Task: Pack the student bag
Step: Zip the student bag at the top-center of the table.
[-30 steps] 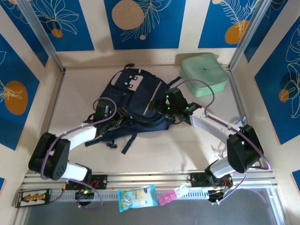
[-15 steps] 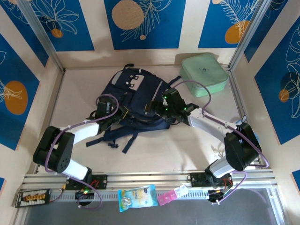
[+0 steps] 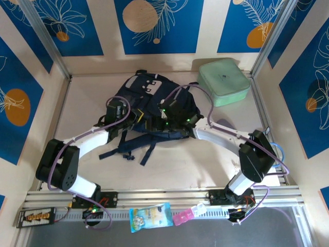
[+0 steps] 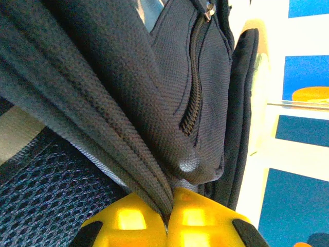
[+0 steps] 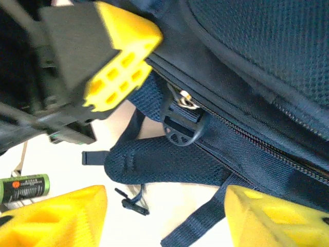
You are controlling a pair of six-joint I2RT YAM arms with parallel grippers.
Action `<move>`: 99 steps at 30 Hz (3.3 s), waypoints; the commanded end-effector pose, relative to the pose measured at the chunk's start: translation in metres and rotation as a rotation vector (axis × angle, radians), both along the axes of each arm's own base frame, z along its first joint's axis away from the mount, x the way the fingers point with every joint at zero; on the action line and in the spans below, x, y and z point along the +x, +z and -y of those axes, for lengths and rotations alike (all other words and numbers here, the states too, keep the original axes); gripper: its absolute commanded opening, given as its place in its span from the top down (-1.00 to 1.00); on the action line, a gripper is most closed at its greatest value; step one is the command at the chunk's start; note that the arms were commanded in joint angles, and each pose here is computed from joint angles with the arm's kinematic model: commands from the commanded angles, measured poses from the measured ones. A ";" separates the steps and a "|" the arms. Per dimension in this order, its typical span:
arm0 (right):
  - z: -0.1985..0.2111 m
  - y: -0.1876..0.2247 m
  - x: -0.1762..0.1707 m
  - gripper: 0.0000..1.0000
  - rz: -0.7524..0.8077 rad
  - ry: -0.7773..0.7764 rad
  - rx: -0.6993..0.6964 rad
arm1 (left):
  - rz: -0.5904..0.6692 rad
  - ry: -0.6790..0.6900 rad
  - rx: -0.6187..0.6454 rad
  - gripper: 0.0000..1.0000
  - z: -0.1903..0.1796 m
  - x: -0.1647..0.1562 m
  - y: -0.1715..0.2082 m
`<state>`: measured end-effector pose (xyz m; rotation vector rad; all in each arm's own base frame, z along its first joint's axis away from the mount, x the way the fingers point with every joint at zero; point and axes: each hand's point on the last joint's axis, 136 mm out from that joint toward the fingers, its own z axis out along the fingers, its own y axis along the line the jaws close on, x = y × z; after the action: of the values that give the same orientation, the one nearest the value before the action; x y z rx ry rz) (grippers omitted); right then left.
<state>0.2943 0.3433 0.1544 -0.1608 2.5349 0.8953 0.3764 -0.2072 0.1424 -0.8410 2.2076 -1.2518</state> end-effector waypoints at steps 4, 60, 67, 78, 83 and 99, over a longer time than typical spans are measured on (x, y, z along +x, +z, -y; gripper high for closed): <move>-0.020 0.001 0.025 -0.01 -0.047 -0.079 0.092 | 0.133 -0.069 -0.120 1.00 0.026 0.007 0.062; 0.045 -0.002 0.077 0.92 -0.216 -0.335 0.062 | 0.044 -0.090 -0.102 0.95 0.030 0.006 0.018; 0.087 -0.035 0.050 0.93 -0.262 -0.305 -0.165 | 0.061 -0.088 -0.081 0.96 0.029 0.010 0.022; 0.132 -0.051 0.045 0.82 -0.136 -0.370 -0.372 | 0.059 -0.089 -0.067 0.98 0.028 0.011 0.020; 0.106 -0.046 0.051 0.51 -0.045 -0.241 -0.362 | 0.066 -0.094 -0.071 0.97 0.029 0.012 0.024; 0.101 -0.055 0.059 0.68 0.065 -0.196 -0.456 | 0.061 -0.088 -0.058 0.98 0.027 0.012 0.023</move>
<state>0.3408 0.2448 0.0986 -0.0451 2.6623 0.2834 0.3778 -0.2303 0.1378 -0.8217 2.2492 -1.3383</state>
